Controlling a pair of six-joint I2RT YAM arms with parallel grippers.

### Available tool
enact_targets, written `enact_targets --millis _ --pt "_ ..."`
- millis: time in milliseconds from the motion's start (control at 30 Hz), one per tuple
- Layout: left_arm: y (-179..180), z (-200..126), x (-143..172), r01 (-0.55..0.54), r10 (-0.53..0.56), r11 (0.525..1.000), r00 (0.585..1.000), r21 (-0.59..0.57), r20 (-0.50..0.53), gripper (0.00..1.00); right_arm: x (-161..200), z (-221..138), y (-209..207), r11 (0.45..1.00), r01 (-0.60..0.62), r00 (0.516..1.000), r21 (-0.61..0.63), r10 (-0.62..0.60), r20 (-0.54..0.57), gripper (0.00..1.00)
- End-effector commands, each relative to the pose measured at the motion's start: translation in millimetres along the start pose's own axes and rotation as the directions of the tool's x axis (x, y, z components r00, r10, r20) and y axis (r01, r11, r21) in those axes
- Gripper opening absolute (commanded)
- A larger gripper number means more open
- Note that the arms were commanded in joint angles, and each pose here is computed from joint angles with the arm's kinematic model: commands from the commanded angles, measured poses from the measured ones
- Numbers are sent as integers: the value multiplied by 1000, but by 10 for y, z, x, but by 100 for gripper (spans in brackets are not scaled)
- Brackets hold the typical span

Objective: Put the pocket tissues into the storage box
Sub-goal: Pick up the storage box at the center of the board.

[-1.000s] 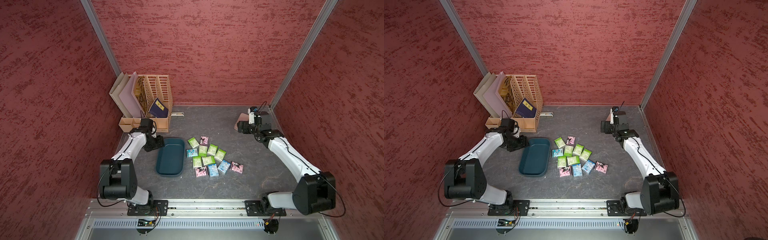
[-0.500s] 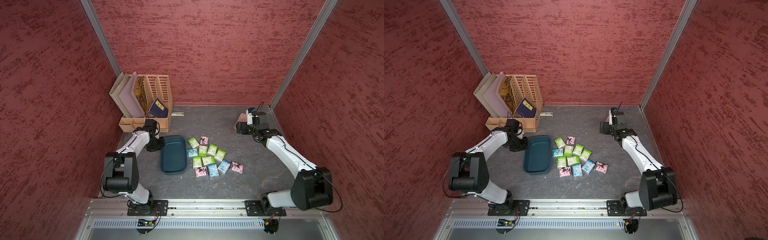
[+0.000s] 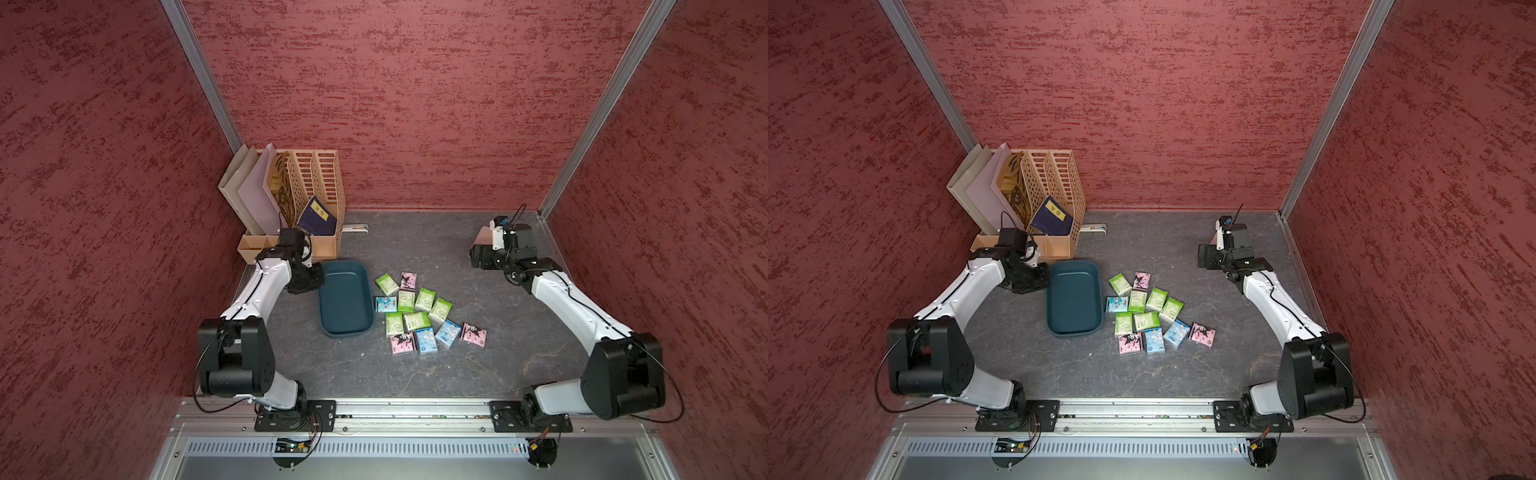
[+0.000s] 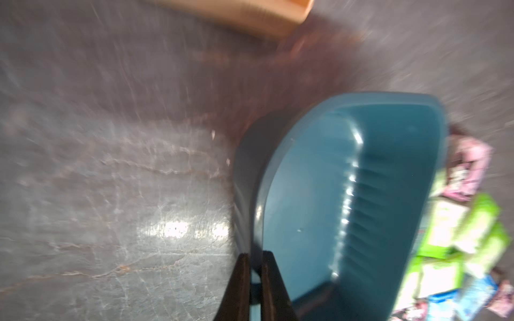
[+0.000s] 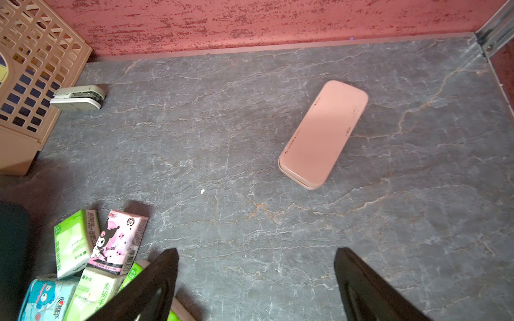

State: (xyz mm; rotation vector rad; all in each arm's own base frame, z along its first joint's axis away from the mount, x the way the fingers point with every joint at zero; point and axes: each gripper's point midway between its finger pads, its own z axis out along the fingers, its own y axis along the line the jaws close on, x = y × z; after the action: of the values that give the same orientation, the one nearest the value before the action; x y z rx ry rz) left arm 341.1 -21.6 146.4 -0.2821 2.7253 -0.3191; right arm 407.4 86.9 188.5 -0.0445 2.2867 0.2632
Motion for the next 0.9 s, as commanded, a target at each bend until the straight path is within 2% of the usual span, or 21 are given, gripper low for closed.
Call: enact_targets --millis 0,100,200,300,433,567,700,867 --pt "-377 -495 -375 -53 29 989 986 138 167 0 -143 -52 267 995 9 1000 -102 -8 9 92" --pt "-607 -675 -562 -103 50 972 969 212 242 0 -221 -138 539 979 37 999 -200 -37 4 91" --pt "-806 -702 -678 -159 84 947 962 281 260 0 -336 -302 859 942 90 996 -322 -91 11 90" --pt "-1013 -667 -716 -250 162 908 950 337 268 0 -509 -567 1159 880 173 984 -443 -171 44 89" --pt "-1257 -622 -655 -365 274 833 925 415 263 0 -634 -873 1508 752 299 946 -587 -314 80 91" --pt "-1399 -587 -545 -449 380 782 893 432 240 0 -738 -992 1733 679 373 903 -633 -422 79 89" --pt "-1522 -626 -396 -522 471 735 852 433 227 0 -674 -870 1960 639 470 822 -609 -568 37 79" --pt "-1544 -687 -292 -569 534 723 820 390 205 0 -600 -792 2303 574 575 725 -582 -688 37 79"
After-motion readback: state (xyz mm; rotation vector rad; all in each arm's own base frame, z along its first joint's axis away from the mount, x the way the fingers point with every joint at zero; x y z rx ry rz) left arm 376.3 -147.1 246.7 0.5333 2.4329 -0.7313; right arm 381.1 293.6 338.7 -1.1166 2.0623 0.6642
